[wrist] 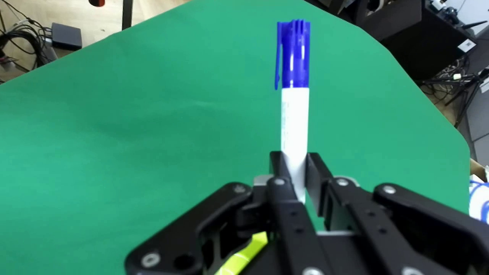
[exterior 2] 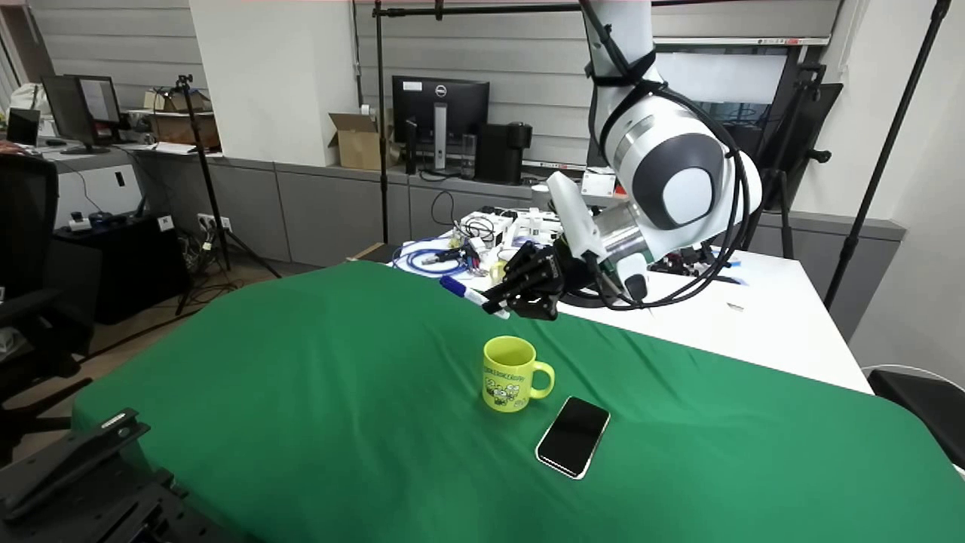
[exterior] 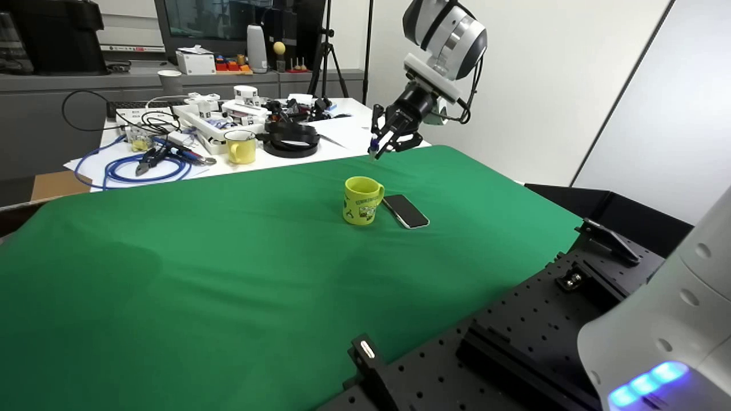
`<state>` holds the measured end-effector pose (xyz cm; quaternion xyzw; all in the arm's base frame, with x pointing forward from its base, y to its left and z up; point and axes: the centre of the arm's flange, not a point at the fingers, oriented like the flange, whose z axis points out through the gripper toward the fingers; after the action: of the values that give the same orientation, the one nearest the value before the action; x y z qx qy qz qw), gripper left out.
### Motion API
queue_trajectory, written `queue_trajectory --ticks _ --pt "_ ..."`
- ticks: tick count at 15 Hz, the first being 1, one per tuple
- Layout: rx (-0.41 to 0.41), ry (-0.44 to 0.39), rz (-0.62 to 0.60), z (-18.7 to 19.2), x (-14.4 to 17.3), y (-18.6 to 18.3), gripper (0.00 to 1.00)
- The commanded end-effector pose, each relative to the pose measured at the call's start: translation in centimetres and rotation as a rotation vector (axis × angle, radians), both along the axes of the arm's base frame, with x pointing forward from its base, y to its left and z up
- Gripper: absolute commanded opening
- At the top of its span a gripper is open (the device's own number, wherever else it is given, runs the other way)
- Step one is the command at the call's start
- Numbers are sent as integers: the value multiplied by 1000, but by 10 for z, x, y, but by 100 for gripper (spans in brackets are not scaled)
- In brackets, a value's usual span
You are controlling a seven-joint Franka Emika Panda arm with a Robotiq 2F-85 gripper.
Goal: Put the blue marker into the mug
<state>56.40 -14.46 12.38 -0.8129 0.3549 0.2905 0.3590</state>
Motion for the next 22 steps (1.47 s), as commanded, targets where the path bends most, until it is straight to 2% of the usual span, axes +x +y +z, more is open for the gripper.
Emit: queue_trajectory --ticks 1,11,22 --pt "27 -17 -47 -5 15 -7 4" --pt "33 -44 -96 -37 25 -15 4" --pt "21 -45 -147 -46 31 -18 4"
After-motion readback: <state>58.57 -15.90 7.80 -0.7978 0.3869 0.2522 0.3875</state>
